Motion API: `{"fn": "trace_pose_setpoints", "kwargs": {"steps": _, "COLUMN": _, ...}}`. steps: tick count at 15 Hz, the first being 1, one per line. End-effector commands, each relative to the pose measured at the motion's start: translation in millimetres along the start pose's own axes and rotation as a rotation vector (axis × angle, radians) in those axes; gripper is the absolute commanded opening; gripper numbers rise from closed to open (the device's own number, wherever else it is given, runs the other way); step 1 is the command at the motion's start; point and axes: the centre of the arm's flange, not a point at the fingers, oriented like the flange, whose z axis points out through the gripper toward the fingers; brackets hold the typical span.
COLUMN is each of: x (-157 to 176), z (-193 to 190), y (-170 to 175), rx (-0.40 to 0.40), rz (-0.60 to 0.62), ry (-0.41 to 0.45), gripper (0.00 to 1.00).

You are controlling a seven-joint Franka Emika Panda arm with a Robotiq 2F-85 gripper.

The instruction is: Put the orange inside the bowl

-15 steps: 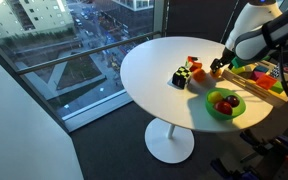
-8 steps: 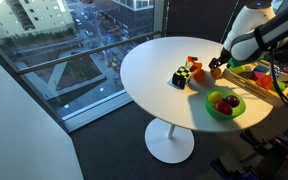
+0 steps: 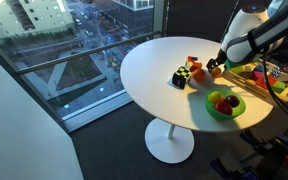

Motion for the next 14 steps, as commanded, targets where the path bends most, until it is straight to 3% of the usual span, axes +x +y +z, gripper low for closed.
{"fn": "trace_pose_setpoints", "kwargs": {"steps": 1, "x": 9.6, "z": 6.9, "y": 0.2, "rx": 0.010, "rz": -0.006, "ry": 0.023, "gripper": 1.00}}
{"fn": "trace_pose_setpoints", "kwargs": {"steps": 14, "x": 7.6, "z": 5.5, "y": 0.8, "rx": 0.012, "rz": -0.008, "ry": 0.012, "gripper": 1.00}}
